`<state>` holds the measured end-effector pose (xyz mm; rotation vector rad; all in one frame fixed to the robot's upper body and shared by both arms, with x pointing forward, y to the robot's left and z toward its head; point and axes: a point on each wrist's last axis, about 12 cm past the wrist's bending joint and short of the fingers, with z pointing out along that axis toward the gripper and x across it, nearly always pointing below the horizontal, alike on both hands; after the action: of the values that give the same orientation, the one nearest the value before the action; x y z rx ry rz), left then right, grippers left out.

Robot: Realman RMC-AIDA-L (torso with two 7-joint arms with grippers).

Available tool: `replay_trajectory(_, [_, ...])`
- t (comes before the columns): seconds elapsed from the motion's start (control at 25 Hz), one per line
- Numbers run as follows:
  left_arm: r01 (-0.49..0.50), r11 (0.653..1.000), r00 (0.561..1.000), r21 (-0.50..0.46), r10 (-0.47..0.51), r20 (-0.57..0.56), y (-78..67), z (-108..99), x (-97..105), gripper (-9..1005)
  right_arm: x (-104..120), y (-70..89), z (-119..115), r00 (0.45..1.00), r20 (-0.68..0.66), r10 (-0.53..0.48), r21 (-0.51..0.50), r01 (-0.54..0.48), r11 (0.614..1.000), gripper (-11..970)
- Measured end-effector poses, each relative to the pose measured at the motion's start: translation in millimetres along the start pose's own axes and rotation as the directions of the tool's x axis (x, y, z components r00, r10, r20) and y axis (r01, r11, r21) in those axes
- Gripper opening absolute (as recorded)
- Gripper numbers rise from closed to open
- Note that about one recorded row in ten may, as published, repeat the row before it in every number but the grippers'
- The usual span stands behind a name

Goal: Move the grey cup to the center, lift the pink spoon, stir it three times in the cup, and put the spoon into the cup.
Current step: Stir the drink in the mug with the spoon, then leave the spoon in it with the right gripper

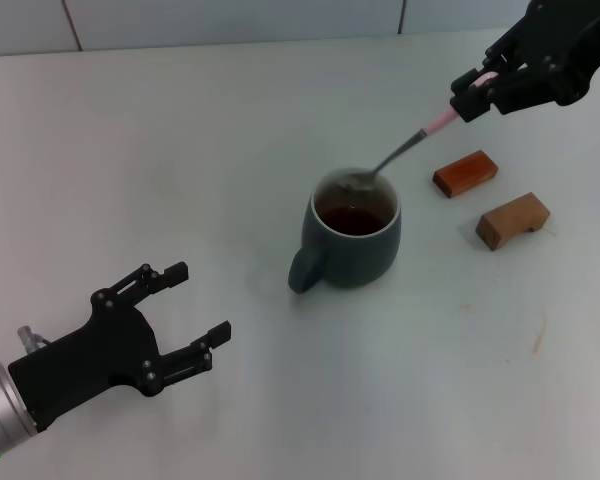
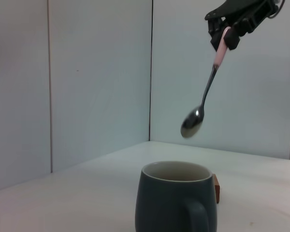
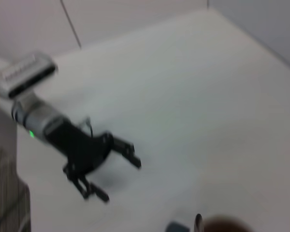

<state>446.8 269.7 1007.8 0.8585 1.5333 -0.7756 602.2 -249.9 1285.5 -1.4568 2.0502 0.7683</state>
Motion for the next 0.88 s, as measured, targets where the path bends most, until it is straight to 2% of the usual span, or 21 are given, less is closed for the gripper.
replay_trajectory(0.24, [-0.001, 1.0, 1.0, -0.002, 0.001, -0.004, 0.4, 0, 0, 842, -27, -1.0, 16, 0.985, -0.168, -0.031, 0.036, 0.038, 0.999, 125])
replay_trajectory(0.52, [0.0, 1.0, 1.0, -0.004, 0.0, -0.005, 0.5, 0, 1, 842, -41, -2.0, 35, 0.969, -0.237, -0.071, 0.059, 0.088, 0.994, 125])
replay_trajectory(0.64, [-0.001, 1.0, 1.0, -0.004, 0.001, -0.004, 0.9, 1, 0, 842, -49, -1.2, 58, 0.95, -0.293, -0.107, 0.048, 0.126, 0.991, 125])
replay_trajectory(0.68, [-0.001, 1.0, 1.0, -0.004, 0.001, -0.004, 0.9, 1, 0, 842, -49, -1.2, 58, 0.95, -0.293, -0.107, 0.048, 0.126, 0.991, 125])
replay_trajectory(0.88, [0.0, 1.0, 1.0, -0.005, 0.0, -0.002, 1.6, 2, 0, 842, -56, 0.4, 88, 0.917, -0.372, -0.143, 0.054, 0.175, 0.983, 125])
